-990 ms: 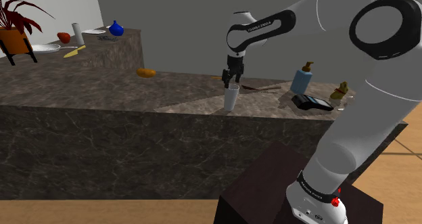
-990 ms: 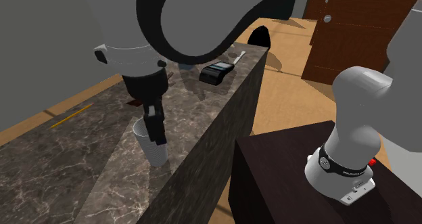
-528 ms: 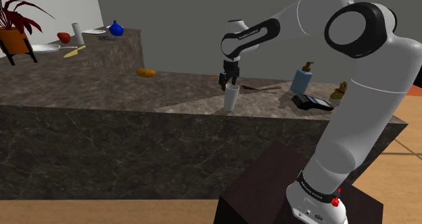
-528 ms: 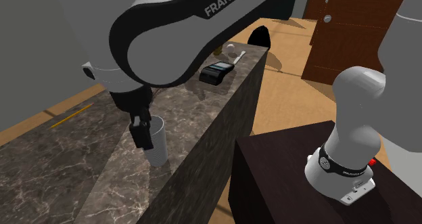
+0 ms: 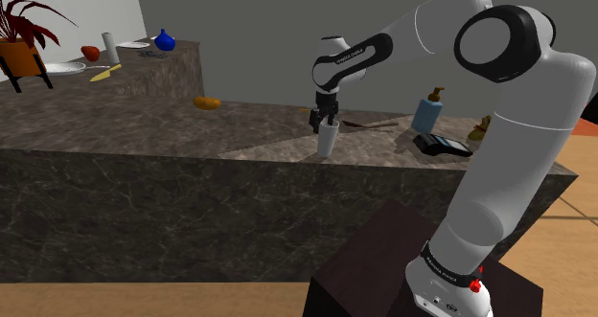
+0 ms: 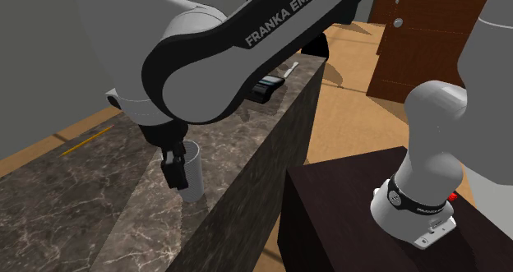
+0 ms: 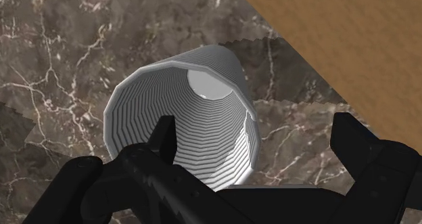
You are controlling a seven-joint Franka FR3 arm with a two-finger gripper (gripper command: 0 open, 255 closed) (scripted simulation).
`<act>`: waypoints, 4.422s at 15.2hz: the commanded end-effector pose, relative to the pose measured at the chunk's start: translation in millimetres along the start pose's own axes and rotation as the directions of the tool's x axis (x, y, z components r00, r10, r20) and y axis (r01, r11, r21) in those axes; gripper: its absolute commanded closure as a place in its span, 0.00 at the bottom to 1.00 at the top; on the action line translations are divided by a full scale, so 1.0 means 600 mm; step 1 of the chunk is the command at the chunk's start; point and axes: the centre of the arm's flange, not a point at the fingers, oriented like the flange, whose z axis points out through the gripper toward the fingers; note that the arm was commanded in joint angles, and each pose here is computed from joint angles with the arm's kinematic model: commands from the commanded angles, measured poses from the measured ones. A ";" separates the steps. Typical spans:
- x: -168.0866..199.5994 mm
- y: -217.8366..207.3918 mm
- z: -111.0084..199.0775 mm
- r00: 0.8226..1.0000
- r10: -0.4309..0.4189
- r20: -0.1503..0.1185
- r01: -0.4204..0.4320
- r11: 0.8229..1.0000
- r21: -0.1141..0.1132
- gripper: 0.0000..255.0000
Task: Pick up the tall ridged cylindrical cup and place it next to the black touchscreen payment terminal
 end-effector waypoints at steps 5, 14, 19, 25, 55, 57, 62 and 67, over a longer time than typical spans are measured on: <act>0.000 0.000 0.000 1.000 0.000 0.000 0.000 1.000 0.000 1.00; 0.000 0.001 -0.008 1.000 0.000 0.000 0.000 1.000 0.000 1.00; -0.001 0.005 -0.052 1.000 0.000 0.000 0.000 1.000 0.000 1.00; -0.003 0.009 -0.105 1.000 0.000 0.000 0.000 1.000 0.000 1.00; -0.009 0.032 -0.368 1.000 0.000 0.000 0.000 1.000 0.000 1.00; -0.021 0.051 -0.372 1.000 0.000 0.000 0.000 1.000 0.000 1.00; -0.083 0.141 -0.363 1.000 0.000 0.000 0.000 1.000 0.000 1.00; -0.145 0.232 -0.354 1.000 0.000 0.000 0.000 1.000 0.000 1.00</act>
